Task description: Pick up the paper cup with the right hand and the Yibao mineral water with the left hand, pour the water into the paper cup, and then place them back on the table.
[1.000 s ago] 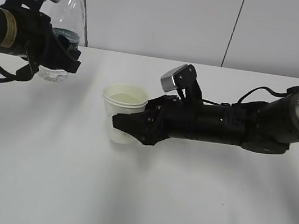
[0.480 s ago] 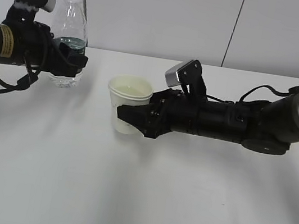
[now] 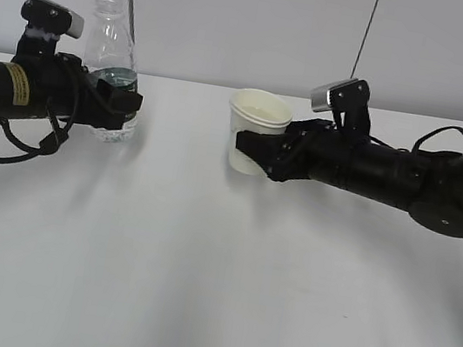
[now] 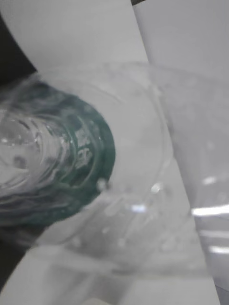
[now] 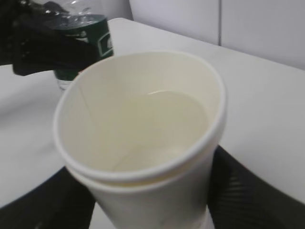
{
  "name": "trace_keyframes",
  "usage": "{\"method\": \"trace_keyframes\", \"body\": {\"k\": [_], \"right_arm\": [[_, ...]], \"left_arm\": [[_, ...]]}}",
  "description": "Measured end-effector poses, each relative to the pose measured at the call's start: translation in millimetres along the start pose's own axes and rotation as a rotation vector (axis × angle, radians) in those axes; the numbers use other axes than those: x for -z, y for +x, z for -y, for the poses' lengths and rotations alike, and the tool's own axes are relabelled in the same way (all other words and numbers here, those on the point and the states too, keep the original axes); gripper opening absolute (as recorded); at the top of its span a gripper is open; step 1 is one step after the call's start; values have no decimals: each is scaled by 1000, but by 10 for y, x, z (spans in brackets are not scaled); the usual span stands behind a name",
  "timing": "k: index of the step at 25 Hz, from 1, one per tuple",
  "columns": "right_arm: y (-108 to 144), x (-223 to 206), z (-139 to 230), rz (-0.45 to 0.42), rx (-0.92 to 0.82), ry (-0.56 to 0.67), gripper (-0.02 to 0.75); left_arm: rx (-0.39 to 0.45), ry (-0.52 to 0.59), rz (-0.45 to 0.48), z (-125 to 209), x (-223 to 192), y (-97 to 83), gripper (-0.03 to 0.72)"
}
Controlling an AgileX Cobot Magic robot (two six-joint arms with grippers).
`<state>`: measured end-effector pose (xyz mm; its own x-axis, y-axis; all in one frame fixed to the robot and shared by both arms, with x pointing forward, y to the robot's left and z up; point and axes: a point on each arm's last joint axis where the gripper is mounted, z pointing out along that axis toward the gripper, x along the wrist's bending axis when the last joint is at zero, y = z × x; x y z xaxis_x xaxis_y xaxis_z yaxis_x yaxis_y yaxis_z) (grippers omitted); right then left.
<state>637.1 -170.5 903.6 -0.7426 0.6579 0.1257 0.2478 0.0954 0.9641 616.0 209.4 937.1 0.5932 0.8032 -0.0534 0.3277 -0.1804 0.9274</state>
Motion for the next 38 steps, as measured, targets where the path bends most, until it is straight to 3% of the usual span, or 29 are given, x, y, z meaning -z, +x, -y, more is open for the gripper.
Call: {"method": "trace_keyframes", "body": {"k": [9,18,38], "right_arm": [[-358,204,-32,150,6,-54,506],[-602,314,146,241,-35,-43,506],[-749,265,559,359,-72,-10,506]], "left_arm": [[-19,-32,-19,-13,-9,21,321],[14,-35,-2,185,-127,45,321],[11,-34,-44,484,-276,118,321]]}}
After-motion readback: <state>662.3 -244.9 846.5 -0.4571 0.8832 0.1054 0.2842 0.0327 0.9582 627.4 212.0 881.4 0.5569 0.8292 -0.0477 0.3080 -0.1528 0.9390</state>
